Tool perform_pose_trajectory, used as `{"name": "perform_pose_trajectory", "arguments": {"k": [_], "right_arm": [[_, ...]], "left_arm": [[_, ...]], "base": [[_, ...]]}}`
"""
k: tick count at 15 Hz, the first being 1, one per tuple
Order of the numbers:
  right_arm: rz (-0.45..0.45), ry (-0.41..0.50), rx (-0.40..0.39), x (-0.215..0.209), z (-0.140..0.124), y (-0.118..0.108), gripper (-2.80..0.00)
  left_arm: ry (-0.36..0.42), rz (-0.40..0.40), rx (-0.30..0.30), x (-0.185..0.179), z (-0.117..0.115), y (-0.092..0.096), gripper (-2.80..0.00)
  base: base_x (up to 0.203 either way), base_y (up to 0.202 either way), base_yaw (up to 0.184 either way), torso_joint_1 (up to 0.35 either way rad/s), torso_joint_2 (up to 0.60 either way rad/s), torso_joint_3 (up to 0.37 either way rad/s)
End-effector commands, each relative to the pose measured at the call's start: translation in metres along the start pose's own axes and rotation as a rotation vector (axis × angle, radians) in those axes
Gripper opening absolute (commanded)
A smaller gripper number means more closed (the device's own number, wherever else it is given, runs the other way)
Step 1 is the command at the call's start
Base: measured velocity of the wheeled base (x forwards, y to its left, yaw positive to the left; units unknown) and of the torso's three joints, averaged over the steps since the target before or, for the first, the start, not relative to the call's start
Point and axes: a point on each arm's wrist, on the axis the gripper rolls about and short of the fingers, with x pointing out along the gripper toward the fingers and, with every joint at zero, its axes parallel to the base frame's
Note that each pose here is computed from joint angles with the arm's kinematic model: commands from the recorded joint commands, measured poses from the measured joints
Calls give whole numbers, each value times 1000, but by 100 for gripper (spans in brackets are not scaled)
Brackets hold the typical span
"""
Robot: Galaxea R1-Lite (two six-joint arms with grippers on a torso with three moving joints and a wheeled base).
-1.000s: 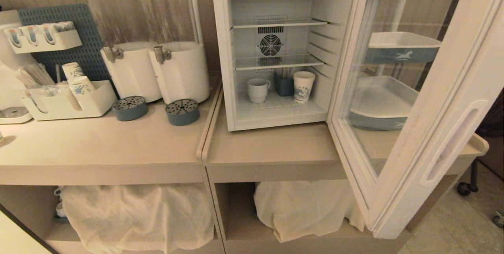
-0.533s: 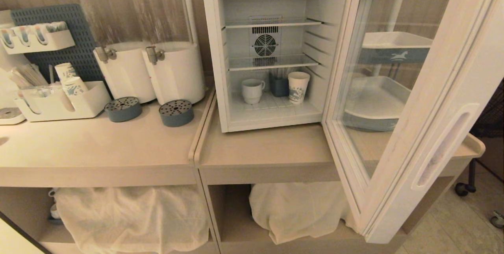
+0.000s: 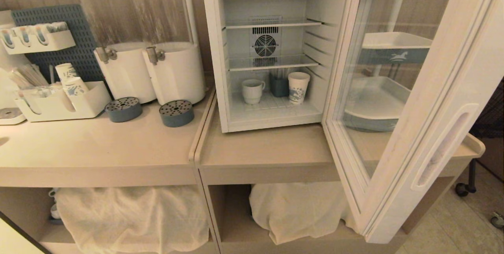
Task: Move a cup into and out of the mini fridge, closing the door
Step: Close the freezer door
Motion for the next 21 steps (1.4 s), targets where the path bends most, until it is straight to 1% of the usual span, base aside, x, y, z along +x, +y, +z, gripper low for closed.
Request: {"name": "perform_pose_trajectory", "arguments": {"k": [1, 2, 3, 5, 6, 8, 9, 10, 11, 12, 13, 14, 15, 17, 18, 19, 20, 21], "right_arm": [[16, -86, 1, -13, 51, 2, -280], [13, -81, 22, -10, 77, 2, -280], [-9, -37, 57, 3, 96, 1, -280], [-96, 95, 142, 51, 127, -1, -280], [-136, 152, 175, 75, 135, -3, -280], [-193, 255, 224, 129, 139, -5, -280], [-198, 286, 240, 153, 138, -7, -280], [-179, 315, 258, 175, 135, -12, -280], [-122, 328, 278, 188, 135, -21, -280], [-14, 338, 302, 195, 136, -31, -280], [125, 343, 329, 200, 136, -44, -280], [294, 341, 353, 203, 136, -56, -280], [404, 331, 368, 205, 136, -69, -280], [732, 312, 414, 210, 132, -84, -280], [830, 305, 434, 213, 129, -89, -280], [861, 306, 451, 215, 127, -92, -280], [888, 328, 480, 217, 128, -86, -280], [936, 361, 515, 221, 129, -77, -280]], "left_arm": [[1, 1, 0, 0, 0, 0, -280], [1, 0, 0, 0, 0, 0, -280], [1, 0, 0, 0, 0, 0, -280], [1, 0, 0, 0, 0, 0, -280], [1, 0, -2, 0, 0, 0, -280], [1, 0, 0, 0, 0, 0, -280], [1, 0, 0, 0, 0, 0, -280], [1, 1, 0, 0, 0, 0, -280], [1, 0, 0, 0, 0, 0, -280], [1, 0, 0, 0, 0, 0, -280], [1, 0, 0, 0, 0, 0, -280], [1, 0, 0, 0, 0, 0, -280], [1, 0, 0, 0, 0, 0, -280], [1, 0, 0, 0, 0, 0, -280], [1, 0, 0, 0, 0, 0, -280], [1, 2, 0, 0, 0, 0, -280], [1, 0, 0, 0, 0, 0, -280], [1, 0, 0, 0, 0, 0, -280]], "base": [[0, 0, 0, 0, 0, 0], [0, 0, 0, 0, 0, 0], [0, 0, 0, 0, 0, 0], [0, 0, 0, 0, 0, 0], [0, 0, 0, 0, 0, 0], [0, 0, 0, 0, 0, 0], [0, 0, 0, 0, 0, 0], [0, 0, 0, 0, 0, 0], [0, 0, 0, 0, 0, 0], [0, 0, 0, 0, 0, 0], [0, 0, 0, 0, 0, 0], [0, 0, 0, 0, 0, 0], [0, 0, 0, 0, 0, 0], [0, 0, 0, 0, 0, 0], [0, 0, 0, 0, 0, 0], [0, 0, 0, 0, 0, 0], [0, 0, 0, 0, 0, 0], [0, 0, 0, 0, 0, 0]]}}
